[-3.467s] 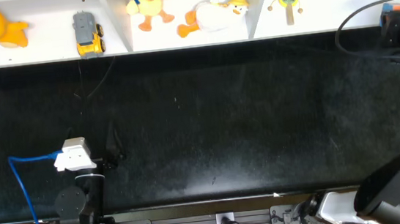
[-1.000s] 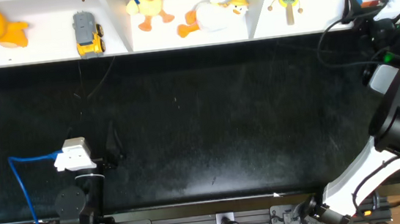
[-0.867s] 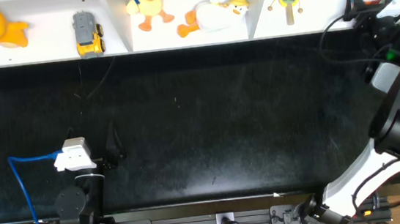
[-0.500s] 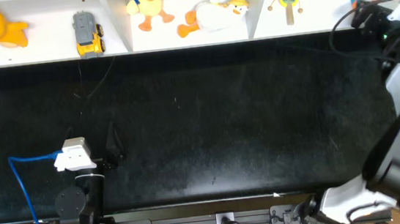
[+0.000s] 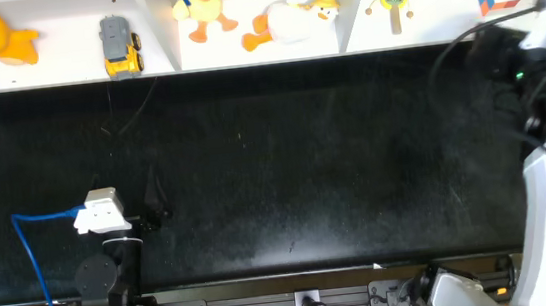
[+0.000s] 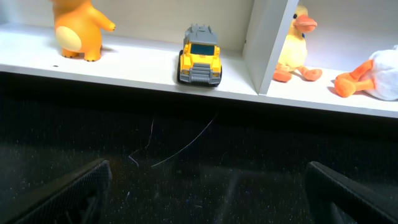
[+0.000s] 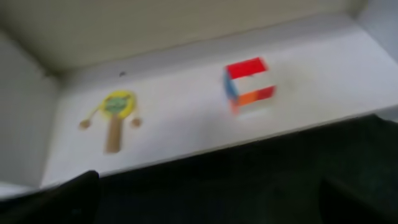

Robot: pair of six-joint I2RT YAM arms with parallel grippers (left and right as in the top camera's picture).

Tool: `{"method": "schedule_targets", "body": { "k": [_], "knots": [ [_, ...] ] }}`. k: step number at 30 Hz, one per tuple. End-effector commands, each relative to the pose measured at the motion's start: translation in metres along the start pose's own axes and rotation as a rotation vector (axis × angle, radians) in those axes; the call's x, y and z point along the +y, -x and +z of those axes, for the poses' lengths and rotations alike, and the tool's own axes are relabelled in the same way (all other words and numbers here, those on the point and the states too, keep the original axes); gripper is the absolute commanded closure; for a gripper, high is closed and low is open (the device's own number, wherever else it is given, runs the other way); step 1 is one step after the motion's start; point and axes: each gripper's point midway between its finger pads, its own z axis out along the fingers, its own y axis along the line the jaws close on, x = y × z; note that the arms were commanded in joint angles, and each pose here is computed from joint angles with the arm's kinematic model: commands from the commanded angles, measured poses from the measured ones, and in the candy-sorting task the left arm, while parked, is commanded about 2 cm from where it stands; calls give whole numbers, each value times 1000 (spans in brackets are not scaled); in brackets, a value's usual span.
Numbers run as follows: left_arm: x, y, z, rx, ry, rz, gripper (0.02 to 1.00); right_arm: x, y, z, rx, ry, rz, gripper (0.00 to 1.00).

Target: Store Toys

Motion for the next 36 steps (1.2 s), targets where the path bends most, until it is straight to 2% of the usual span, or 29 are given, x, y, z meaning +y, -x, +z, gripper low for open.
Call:
{"method": "schedule_targets", "body": {
  "k": [1,9,14,33,36],
  "knots": [
    [0,1,0,-6,-1,-15,20,49,17,-24,-77,110,-185,5],
    [0,1,0,-6,-1,-15,20,136,6,-42,-82,347,-292,7],
    [0,1,0,-6,-1,-15,20,173,-9,-49,-51,437,-344,5],
    [0,0,0,-6,0,-15,20,176,-28,-49,25,449,-348,7],
    [0,1,0,-6,-1,-15,20,174,-28,-59,14,450,-349,5]
  ]
}}
